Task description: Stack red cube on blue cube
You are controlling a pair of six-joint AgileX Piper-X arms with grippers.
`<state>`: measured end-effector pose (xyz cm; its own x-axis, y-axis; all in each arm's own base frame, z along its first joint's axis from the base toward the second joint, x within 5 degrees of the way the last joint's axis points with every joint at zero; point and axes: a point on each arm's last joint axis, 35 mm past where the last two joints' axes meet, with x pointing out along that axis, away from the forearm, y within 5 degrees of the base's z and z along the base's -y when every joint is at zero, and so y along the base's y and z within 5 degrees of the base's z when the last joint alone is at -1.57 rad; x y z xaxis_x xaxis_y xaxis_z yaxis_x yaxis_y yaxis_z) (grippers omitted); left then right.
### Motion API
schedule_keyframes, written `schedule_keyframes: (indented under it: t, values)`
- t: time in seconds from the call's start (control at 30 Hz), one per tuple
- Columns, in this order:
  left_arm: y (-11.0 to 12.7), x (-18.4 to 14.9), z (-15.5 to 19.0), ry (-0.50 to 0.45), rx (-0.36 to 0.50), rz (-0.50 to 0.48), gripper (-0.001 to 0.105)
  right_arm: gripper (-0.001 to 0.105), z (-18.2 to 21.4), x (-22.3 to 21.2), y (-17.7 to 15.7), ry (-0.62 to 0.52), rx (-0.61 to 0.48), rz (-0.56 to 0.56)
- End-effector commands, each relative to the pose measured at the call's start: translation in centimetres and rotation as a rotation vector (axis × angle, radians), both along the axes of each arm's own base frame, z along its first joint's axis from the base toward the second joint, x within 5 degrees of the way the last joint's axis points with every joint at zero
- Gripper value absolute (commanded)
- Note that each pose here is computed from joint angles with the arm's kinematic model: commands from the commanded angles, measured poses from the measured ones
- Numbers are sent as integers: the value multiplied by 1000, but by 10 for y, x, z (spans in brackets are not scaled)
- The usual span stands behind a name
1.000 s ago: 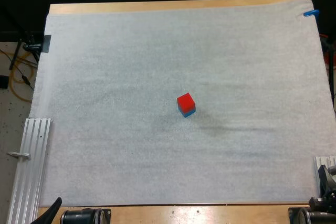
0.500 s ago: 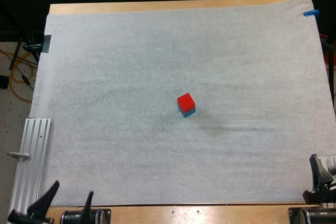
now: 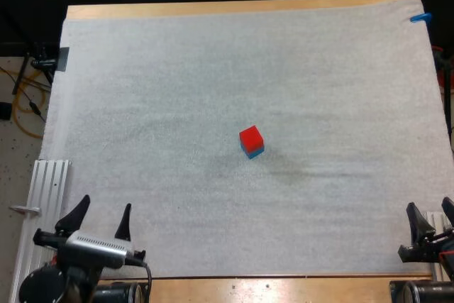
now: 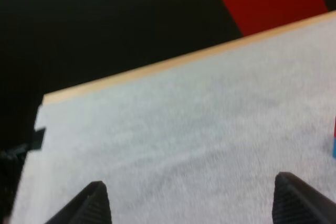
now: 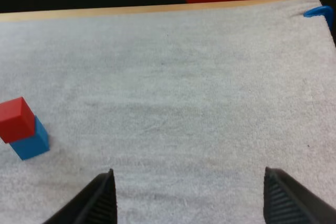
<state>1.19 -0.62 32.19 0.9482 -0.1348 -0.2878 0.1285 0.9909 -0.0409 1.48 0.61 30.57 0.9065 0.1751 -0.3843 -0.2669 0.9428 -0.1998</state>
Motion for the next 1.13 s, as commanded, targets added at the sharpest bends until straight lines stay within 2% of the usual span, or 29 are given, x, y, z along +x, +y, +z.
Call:
schedule_keyframes:
  t: [0.0, 0.17, 0.23, 1.1]
  values:
    - [1, 7, -3, 13, -17, 18, 63, 58, 0, 3, 0, -2, -19, 20]
    - [1, 14, -22, 94, -44, 26, 63, 58, -11, 8, 0, 35, -23, 22]
    - [1, 13, -30, 154, -47, 27, 63, 58, -12, 10, 0, 23, -21, 22]
    - [1, 13, -30, 153, -47, 27, 63, 58, -12, 11, 0, 22, -22, 14]
